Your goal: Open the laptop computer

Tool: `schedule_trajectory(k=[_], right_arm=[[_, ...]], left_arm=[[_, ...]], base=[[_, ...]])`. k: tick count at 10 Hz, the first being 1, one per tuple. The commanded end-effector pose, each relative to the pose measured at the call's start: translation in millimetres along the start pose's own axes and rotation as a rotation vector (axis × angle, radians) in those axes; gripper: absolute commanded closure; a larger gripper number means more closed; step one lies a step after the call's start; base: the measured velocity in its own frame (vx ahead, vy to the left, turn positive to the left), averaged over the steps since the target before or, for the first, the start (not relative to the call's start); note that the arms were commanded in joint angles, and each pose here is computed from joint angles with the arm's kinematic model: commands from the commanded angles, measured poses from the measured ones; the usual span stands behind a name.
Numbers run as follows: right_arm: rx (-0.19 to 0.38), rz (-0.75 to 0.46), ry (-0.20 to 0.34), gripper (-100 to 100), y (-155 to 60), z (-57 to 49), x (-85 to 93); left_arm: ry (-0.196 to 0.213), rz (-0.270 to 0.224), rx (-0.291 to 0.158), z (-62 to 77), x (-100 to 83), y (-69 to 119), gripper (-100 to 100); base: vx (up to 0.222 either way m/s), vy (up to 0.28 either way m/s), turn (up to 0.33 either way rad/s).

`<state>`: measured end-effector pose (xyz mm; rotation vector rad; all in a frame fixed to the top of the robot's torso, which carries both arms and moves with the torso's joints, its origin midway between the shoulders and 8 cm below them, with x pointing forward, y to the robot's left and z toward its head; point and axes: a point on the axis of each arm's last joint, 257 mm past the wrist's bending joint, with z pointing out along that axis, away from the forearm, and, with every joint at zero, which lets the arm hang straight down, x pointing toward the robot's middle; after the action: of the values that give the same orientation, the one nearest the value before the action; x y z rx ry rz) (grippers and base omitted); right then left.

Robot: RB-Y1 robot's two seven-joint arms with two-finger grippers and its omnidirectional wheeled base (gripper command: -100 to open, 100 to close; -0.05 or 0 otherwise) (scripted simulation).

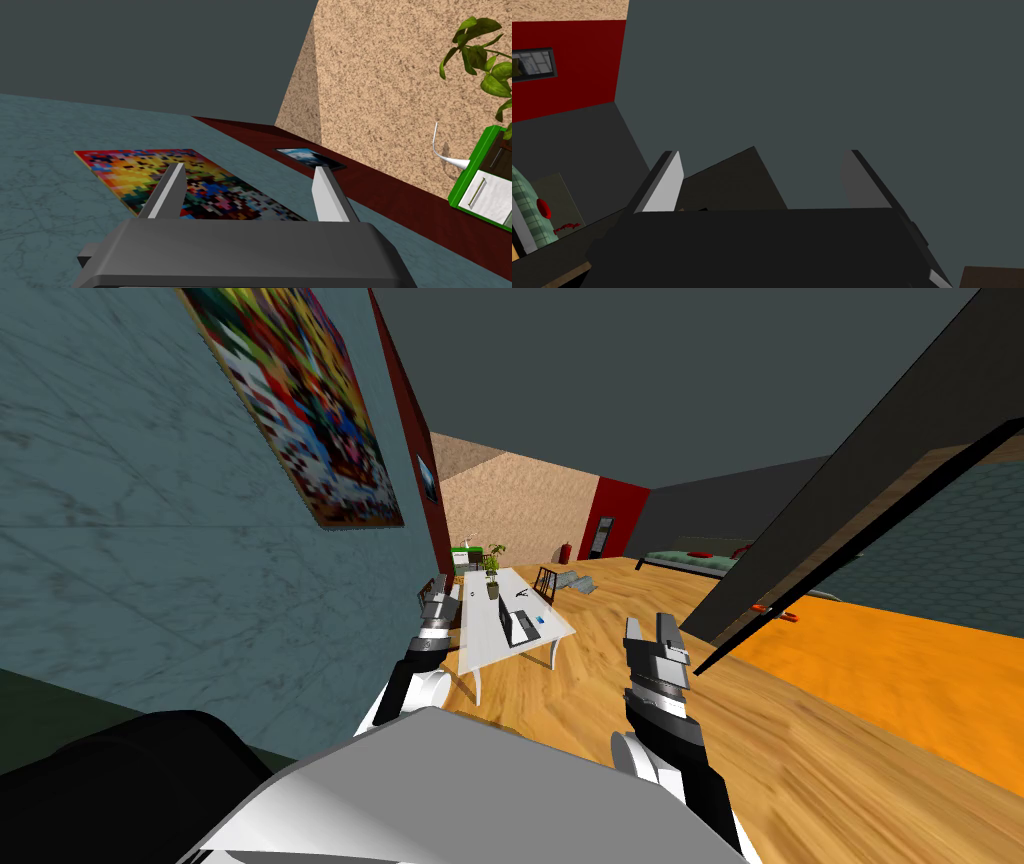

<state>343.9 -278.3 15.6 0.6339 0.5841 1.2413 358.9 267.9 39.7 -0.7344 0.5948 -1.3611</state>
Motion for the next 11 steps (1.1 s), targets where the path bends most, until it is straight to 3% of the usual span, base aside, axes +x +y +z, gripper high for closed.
schedule_trajectory(k=[1,9,10,11], right_arm=[[0.0,0.0,0.0,0,0.0,0.0,0.0],[0.0,0.0,0.0,0,0.2,0.1,0.0],[0.0,0.0,0.0,0,0.2,0.1,0.0],[0.0,0.0,0.0,0,0.0,0.0,0.0]], left_arm=[[0.0,0.0,0.0,0.0,0.0,0.0,0],[0.0,0.0,0.0,0.0,0.0,-0.2,0],[0.034,0.013,-0.01,-0.9,3.2,3.4,-100],[0.055,0.02,-0.019,-1.7,4.9,6.8,-100]], base=[[0.0,0.0,0.0],[0.0,0.0,0.0],[0.018,-0.015,0.022],[0.029,-0.033,0.031]])
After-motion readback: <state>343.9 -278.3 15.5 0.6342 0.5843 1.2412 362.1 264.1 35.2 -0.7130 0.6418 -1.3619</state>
